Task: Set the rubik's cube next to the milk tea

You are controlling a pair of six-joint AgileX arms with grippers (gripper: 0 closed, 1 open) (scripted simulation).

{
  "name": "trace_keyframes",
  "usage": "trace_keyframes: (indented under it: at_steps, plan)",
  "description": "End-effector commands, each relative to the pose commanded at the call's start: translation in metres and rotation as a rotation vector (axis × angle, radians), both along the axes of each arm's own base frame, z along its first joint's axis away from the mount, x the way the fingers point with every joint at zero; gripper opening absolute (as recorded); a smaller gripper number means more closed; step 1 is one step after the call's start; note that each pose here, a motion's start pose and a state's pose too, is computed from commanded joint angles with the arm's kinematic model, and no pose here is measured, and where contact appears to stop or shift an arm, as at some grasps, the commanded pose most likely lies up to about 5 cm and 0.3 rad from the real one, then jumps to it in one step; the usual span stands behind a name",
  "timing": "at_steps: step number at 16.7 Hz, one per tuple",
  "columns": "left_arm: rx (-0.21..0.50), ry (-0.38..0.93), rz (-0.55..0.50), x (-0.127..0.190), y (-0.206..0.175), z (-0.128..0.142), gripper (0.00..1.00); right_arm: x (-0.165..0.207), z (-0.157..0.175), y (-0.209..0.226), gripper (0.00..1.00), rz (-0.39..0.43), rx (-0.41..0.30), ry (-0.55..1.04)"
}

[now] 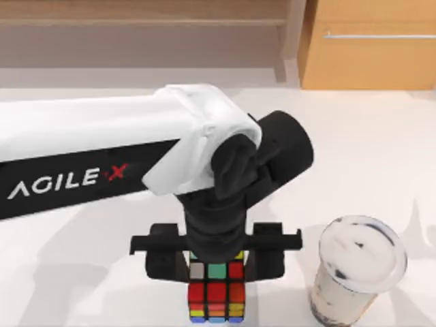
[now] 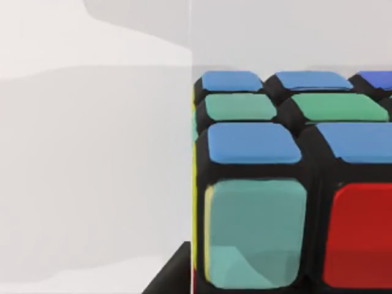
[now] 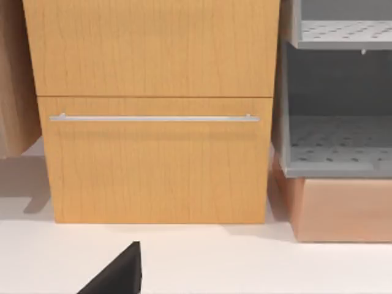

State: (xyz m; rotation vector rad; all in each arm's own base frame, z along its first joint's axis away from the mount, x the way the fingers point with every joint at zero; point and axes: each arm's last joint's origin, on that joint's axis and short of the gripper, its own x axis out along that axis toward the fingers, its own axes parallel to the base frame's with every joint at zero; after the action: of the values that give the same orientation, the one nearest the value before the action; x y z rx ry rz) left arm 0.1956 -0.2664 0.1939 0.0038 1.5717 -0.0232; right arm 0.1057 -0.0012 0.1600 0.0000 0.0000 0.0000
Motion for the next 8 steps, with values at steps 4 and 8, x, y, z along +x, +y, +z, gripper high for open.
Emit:
trace_keyframes:
  at_steps: [4, 8]
  plan:
    - [0.001, -0.003, 0.008, 0.001, 0.0025, 0.0008, 0.0, 0.0, 0.0, 0.0, 1.0, 0.0, 0.0, 0.0]
    - [-0.003, -0.012, 0.021, 0.0031, 0.0055, 0.0024, 0.0, 0.0, 0.0, 0.0, 1.0, 0.0, 0.0, 0.0]
